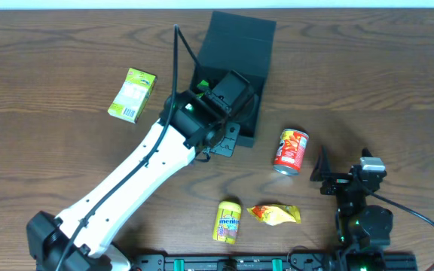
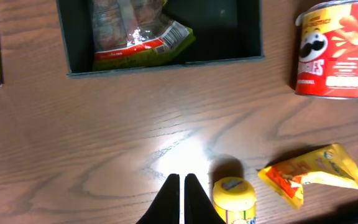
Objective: Pack container
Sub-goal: 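Open the left gripper and withdraw it from the box to the left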
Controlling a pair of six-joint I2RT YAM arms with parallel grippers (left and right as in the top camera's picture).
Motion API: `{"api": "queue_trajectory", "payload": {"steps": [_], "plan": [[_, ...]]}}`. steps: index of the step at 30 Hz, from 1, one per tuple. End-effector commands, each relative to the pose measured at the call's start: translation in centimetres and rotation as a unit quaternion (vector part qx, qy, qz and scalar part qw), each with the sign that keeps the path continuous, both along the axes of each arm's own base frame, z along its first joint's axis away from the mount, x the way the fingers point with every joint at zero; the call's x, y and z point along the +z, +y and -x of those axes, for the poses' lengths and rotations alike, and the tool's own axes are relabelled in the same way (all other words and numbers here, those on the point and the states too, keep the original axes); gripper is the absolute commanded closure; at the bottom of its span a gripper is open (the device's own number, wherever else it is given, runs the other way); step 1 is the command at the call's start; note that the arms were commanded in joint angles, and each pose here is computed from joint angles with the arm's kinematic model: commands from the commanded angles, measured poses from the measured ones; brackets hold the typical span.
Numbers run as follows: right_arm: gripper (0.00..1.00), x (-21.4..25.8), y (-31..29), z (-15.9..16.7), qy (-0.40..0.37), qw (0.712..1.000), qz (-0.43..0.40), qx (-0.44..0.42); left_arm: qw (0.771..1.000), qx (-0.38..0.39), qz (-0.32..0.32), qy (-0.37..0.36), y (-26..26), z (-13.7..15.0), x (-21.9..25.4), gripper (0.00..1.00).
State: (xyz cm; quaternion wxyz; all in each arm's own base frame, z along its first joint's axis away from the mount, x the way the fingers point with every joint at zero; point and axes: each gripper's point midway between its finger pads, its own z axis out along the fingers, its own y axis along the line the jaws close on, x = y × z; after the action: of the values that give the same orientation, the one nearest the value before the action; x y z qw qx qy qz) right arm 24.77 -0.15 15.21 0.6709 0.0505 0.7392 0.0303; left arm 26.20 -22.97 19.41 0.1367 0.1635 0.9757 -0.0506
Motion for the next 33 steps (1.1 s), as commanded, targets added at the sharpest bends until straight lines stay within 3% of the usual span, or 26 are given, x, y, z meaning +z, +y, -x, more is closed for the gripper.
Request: {"api": "queue_trajectory", "payload": {"steps": [1,2,3,6,7,15,20,28,33], "plan": [[0.01,-0.2,0.2,0.0,0.003,1.000,-0.004,0.004,1.000,0.003,0.017,0.009,-0.1,0.5,0.4,0.92],[0.01,-0.2,0.2,0.0,0.003,1.000,-0.004,0.004,1.000,0.003,0.019,0.012,-0.2,0.6,0.4,0.82],[0.01,-0.2,0.2,0.0,0.003,1.000,-0.004,0.004,1.000,0.002,0.021,0.013,-0.2,0.6,0.3,0.61],[0.01,-0.2,0.2,0.0,0.003,1.000,-0.004,0.004,1.000,0.001,0.026,0.011,-0.5,0.5,0.4,0.13],[0.01,-0.2,0.2,0.0,0.003,1.000,-0.004,0.004,1.000,0.003,0.022,0.005,-0.3,0.3,0.4,0.04],[0.01,-0.2,0.2,0.0,0.003,1.000,-0.004,0.004,0.999,0.037,0.007,-0.009,2.6,-1.1,1.1,0.05],[0.01,-0.2,0.2,0.0,0.003,1.000,-0.004,0.004,0.993,0.119,0.001,-0.026,8.3,-3.1,2.6,0.05],[0.01,-0.2,0.2,0.0,0.003,1.000,-0.004,0.004,0.958,0.285,-0.027,-0.030,21.7,-4.3,3.9,0.05],[0.01,-0.2,0.2,0.0,0.003,1.000,-0.004,0.004,0.920,0.391,-0.028,-0.022,28.6,-3.9,3.7,0.05]]}}
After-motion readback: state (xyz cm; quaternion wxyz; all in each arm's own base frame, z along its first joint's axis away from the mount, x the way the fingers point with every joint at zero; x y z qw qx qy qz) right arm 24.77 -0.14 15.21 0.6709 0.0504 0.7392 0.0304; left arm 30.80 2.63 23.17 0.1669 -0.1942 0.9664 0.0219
